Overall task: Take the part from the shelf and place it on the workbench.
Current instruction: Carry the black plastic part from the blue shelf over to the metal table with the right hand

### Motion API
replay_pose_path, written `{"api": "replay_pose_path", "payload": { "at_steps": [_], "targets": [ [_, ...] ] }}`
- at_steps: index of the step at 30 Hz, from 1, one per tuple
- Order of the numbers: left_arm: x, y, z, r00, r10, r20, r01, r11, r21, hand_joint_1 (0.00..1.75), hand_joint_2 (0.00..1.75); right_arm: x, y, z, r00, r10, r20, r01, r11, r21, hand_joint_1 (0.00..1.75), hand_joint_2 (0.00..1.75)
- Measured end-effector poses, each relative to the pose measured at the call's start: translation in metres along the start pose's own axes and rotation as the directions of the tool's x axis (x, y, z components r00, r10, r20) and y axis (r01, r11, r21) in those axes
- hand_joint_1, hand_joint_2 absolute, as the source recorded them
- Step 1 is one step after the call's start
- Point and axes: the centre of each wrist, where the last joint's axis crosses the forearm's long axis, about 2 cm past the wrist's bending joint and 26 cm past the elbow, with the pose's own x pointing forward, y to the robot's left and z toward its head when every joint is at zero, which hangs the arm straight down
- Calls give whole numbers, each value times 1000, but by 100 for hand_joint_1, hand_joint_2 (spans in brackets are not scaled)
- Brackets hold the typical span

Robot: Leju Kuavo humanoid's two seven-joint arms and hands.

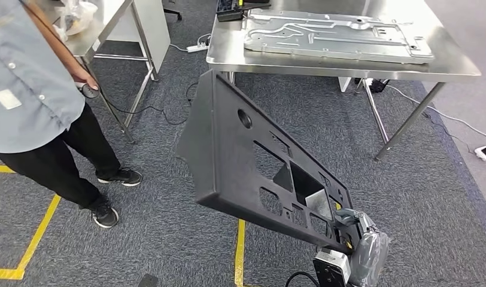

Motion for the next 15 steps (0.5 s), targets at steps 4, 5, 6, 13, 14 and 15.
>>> {"api": "replay_pose_path", "payload": {
  "at_steps": [4, 5, 6, 13, 14, 15],
  "targets": [
    [2, 0, -1, 1000, 1, 7, -1, 1000, -2, 0, 175, 0, 0, 0, 1000, 2, 1, -2, 1000, 1, 175, 175],
    [2, 0, -1, 1000, 1, 8, -1, 1000, -3, 0, 175, 0, 0, 0, 1000, 3, 1, -3, 1000, 1, 175, 175],
    [3, 0, -1, 1000, 1, 9, -1, 1000, -3, 0, 175, 0, 0, 0, 1000, 3, 1, -3, 1000, 1, 175, 175],
    [1, -1, 0, 1000, 2, 7, -2, 1000, -6, 0, 175, 0, 0, -1, 1000, 4, 0, -4, 1000, 2, 175, 175],
    [1, -1, 0, 1000, 2, 9, -2, 1000, -7, 0, 175, 0, 0, -1, 1000, 4, -1, -4, 1000, 2, 175, 175],
    [1, 0, 0, 1000, 3, 10, -3, 1000, -8, 0, 175, 0, 0, -1, 1000, 4, -1, -4, 1000, 2, 175, 175]
  ]
}}
